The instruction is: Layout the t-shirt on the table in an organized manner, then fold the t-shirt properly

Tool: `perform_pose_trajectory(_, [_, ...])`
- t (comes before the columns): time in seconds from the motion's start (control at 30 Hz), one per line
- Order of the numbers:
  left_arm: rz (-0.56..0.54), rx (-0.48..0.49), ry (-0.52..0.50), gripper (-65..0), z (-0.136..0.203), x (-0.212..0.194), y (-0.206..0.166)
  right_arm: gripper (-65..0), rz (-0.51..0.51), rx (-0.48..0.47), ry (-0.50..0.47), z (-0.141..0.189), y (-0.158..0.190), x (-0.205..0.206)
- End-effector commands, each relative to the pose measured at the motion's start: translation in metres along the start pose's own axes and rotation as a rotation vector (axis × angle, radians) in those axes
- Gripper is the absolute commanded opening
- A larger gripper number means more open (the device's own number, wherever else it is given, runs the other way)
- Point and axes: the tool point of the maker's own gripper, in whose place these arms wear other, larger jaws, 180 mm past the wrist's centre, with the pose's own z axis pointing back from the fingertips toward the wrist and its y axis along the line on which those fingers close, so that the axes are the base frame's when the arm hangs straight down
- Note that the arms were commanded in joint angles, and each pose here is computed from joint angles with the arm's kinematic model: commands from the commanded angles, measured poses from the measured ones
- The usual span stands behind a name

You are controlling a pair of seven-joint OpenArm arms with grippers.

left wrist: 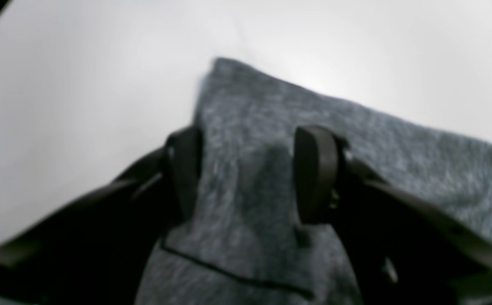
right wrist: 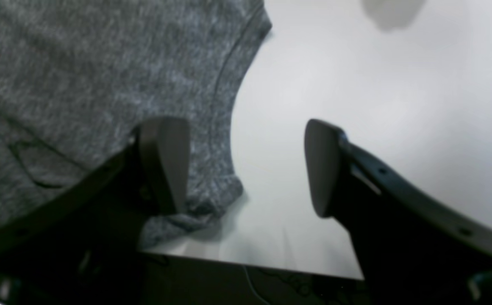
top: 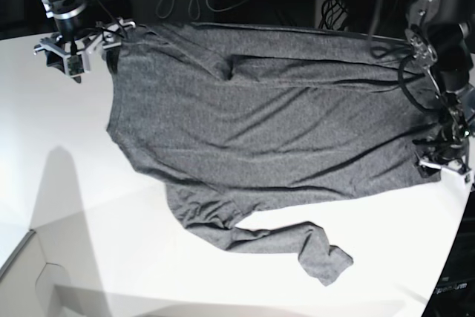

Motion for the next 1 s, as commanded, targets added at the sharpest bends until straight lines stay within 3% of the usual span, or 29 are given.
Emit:
perform_pose_trajectory(0.0, [-0.015,-0.005,-0.079,-30.8,0.002,0.036,0.0,-21.7,0.005,-0.01,-0.032,0.002,-0.004,0.008])
perform_pose_trajectory(0.23, [-0.038,-0.012,-0.071,-30.8,0.0,0.037,-0.004,-21.7,0.013,-0.01,-0.031,0.002,-0.005,0.008])
perform_pose_trajectory(0.43, [-0.058,-0.007,0.024,-30.8,-0.005,0.004,0.001,-21.7,0.014,-0.016,-0.05,-0.001,-0.007,0.015])
perform_pose_trajectory(0.7, [-0.035,-0.01,-0.013,-32.0,-0.008,-0.007,0.001,-21.7,0.031,0.024,-0.141,-0.015,-0.002,0.049])
perform_pose_trajectory(0.77, [-0.034,-0.012,-0.021,-39.8,-0.008,-0.006,0.001,-21.7,0.06,0.092,-0.185,-0.021,0.012,0.065])
perform_pose_trajectory(0.87, [-0.024,-0.013,-0.027,-63.0,-0.009,-0.005,0.0,-21.7,0.061,0.125,-0.238,-0.027,0.021,0.085])
perform_pose_trajectory(0.9, [-0.024,-0.015,-0.027,-65.0,-0.009,-0.005,-0.002,-21.7,0.055,0.133,-0.256,-0.029,0.026,0.092])
perform_pose_trajectory(0.97, [-0.026,-0.02,-0.039,-63.0,-0.01,0.003,-0.005,-21.7,0.056,0.152,-0.277,-0.031,0.033,0.1])
